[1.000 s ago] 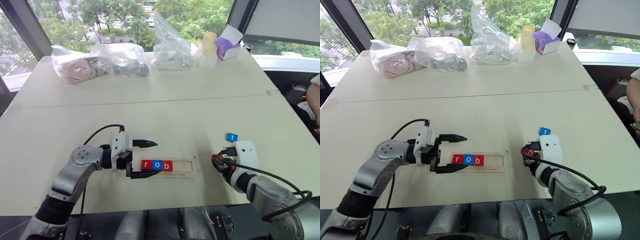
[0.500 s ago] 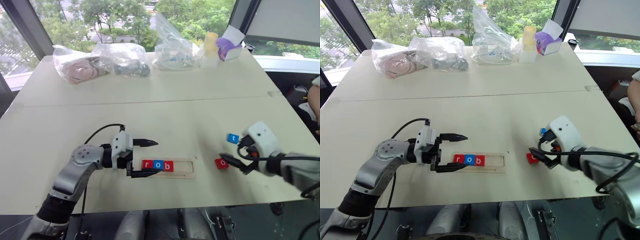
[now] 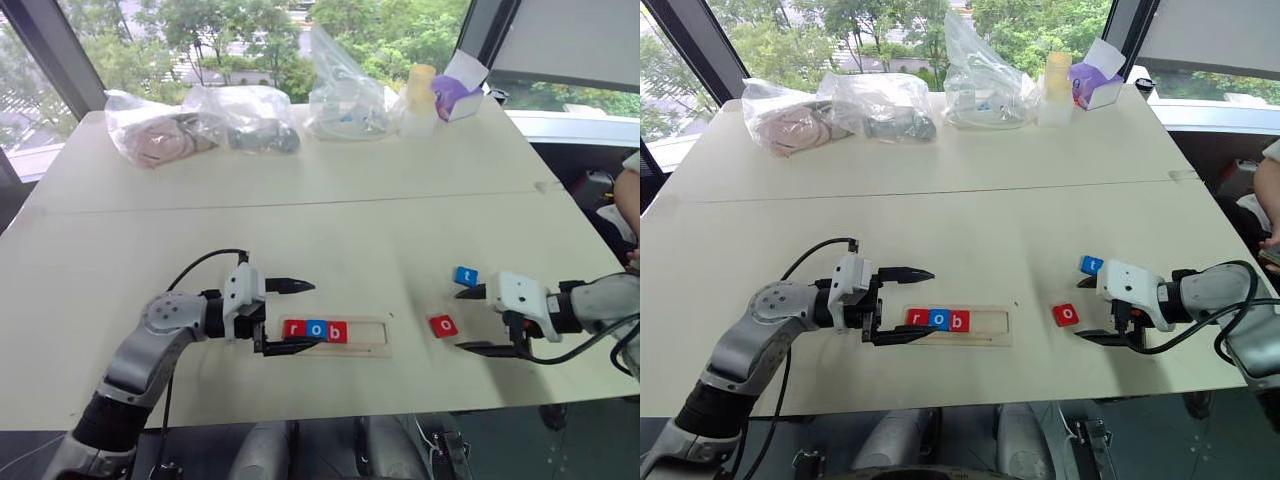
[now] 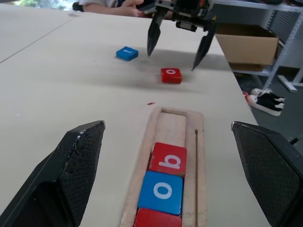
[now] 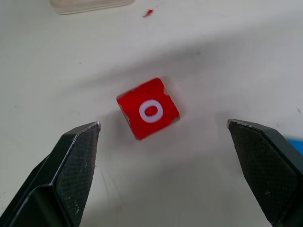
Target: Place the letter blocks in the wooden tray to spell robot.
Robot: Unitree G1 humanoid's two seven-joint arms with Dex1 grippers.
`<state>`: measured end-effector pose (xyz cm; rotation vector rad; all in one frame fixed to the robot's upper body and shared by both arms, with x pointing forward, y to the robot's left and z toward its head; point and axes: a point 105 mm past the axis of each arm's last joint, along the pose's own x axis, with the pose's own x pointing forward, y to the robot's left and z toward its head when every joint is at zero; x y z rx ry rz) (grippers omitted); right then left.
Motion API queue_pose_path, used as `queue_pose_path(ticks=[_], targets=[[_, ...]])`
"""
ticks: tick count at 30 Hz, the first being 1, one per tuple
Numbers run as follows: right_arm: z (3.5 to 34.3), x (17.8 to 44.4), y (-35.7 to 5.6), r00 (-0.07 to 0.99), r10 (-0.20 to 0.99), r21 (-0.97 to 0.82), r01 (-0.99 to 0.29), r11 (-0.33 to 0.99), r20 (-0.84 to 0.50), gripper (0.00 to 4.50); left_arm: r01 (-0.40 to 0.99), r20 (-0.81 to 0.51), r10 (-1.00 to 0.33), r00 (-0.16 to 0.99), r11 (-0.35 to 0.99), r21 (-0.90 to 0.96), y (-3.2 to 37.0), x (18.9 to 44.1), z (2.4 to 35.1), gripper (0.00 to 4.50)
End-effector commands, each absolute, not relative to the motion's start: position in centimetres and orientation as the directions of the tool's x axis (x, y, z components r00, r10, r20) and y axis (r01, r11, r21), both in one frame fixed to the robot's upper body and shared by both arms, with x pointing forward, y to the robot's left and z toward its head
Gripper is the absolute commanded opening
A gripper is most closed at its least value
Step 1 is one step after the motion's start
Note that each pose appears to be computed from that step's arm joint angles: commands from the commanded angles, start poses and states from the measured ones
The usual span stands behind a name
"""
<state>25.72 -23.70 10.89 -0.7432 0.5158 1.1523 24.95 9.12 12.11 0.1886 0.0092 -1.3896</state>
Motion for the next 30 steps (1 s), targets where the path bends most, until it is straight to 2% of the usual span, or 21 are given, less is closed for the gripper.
queue_pose_path(ticks=[1,11,14,19,22,26,30], targets=[[10.6,26.0,-23.4,0.321,0.633,-0.272,-0.946,0.177,-0.705,4.44,0.97,-0.103,-0.976,0.192,0.173,0.168,9.2,24.7,13.1,4.5],[9.9,26.6,-22.4,0.297,0.651,-0.277,-0.951,0.137,-0.699,4.44,0.967,-0.109,-0.973,0.206,0.186,0.172,9.4,24.7,13.2,4.5],[9.8,26.8,-22.2,0.293,0.655,-0.277,-0.952,0.131,-0.697,3.61,0.967,-0.111,-0.972,0.209,0.188,0.173,9.4,24.7,13.2,4.5],[9.8,27.1,-21.9,0.297,0.658,-0.288,-0.949,0.127,-0.691,1.13,0.965,-0.113,-0.97,0.216,0.195,0.175,9.5,24.8,13.2,4.5],[9.8,27.1,-21.9,0.3,0.655,-0.293,-0.948,0.123,-0.694,1.14,0.965,-0.113,-0.969,0.218,0.197,0.174,9.5,24.8,13.2,4.5],[12.5,26.9,-19.5,0.303,0.704,-0.292,-0.946,0.14,-0.643,1.14,0.969,-0.124,-0.971,0.206,0.185,0.165,9.9,24.4,13.2,4.5],[13.1,26.0,-16.7,0.267,0.723,-0.266,-0.957,0.118,-0.637,1.14,0.972,-0.134,-0.972,0.194,0.172,0.16,10.1,24.1,13.1,4.5]])
